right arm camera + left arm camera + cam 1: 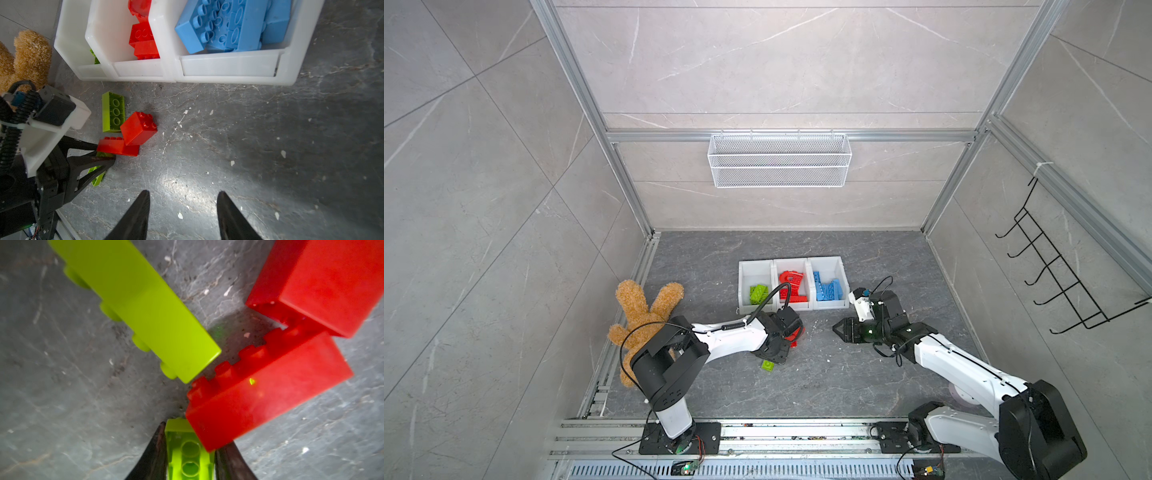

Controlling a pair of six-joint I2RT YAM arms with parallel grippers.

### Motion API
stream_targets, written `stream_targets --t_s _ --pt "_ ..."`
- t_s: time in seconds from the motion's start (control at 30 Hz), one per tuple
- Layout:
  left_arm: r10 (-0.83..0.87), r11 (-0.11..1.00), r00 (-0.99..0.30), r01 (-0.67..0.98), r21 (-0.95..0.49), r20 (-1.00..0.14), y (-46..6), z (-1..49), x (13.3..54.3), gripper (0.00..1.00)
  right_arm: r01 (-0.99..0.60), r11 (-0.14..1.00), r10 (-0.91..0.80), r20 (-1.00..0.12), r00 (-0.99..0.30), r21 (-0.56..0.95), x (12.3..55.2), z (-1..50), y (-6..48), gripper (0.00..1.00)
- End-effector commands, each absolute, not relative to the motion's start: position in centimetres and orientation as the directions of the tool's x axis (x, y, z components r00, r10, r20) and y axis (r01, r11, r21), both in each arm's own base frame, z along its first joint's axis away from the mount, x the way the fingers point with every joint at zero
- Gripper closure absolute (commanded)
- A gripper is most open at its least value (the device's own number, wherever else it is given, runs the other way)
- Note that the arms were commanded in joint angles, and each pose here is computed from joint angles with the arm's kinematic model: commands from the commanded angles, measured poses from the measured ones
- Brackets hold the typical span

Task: Sort the legos into containers by color
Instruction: Pick up the lego from the center of the table, then place the lego in the container.

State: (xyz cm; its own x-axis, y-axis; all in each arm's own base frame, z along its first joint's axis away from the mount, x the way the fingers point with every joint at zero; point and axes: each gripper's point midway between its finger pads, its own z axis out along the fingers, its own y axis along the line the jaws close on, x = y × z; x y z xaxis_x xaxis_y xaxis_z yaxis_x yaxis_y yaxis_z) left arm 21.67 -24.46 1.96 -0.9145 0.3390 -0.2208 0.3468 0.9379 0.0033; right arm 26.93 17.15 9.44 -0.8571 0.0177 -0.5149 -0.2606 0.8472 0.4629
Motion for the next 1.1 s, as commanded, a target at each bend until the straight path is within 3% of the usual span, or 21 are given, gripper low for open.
stream_targets --t_s 0.0,0.27,0.43,0.57,0.73,0.9,0.97,1.07 --pt "0.325 0.945 -0.917 0.326 0.036 -0.231 -22.8 3.1 21.7 0.73 -0.269 0.851 0.008 -0.524 -0.851 0.451 27.2 9.9 17.2 0.46" --pt "0.308 0.945 -0.894 0.328 -0.007 -0.325 -22.7 8.2 24.3 0.73 -0.272 0.851 0.01 -0.531 -0.847 0.45 27.0 10.3 17.1 0.46" --pt "0.258 0.95 -0.881 0.307 -0.064 -0.398 -21.8 11.5 30.2 0.71 -0.276 0.851 0.006 -0.533 -0.846 0.447 27.0 10.5 17.1 0.46" --pt "0.256 0.954 -0.857 0.299 -0.027 -0.447 -21.1 13.3 35.6 0.71 -0.273 0.855 0.01 -0.539 -0.842 0.442 26.9 10.7 16.9 0.46" --pt "0.259 0.951 -0.859 0.307 -0.037 -0.442 -21.6 13.0 40.2 0.7 -0.268 0.855 0.019 -0.544 -0.839 0.444 26.7 11.0 16.8 0.46" --pt "0.279 0.953 -0.873 0.302 0.006 -0.4 -21.3 11.2 42.0 0.68 -0.264 0.855 0.024 -0.544 -0.839 0.445 26.6 10.9 16.6 0.46" --pt "0.28 0.954 -0.878 0.299 0.012 -0.388 -21.2 10.6 42.0 0.62 -0.266 0.855 0.022 -0.544 -0.839 0.445 26.5 10.9 16.6 0.46" --pt "0.281 0.954 -0.874 0.298 0.021 -0.396 -21.1 10.6 42.2 0.42 -0.269 0.855 0.02 -0.547 -0.837 0.443 26.4 11.0 16.6 0.46"
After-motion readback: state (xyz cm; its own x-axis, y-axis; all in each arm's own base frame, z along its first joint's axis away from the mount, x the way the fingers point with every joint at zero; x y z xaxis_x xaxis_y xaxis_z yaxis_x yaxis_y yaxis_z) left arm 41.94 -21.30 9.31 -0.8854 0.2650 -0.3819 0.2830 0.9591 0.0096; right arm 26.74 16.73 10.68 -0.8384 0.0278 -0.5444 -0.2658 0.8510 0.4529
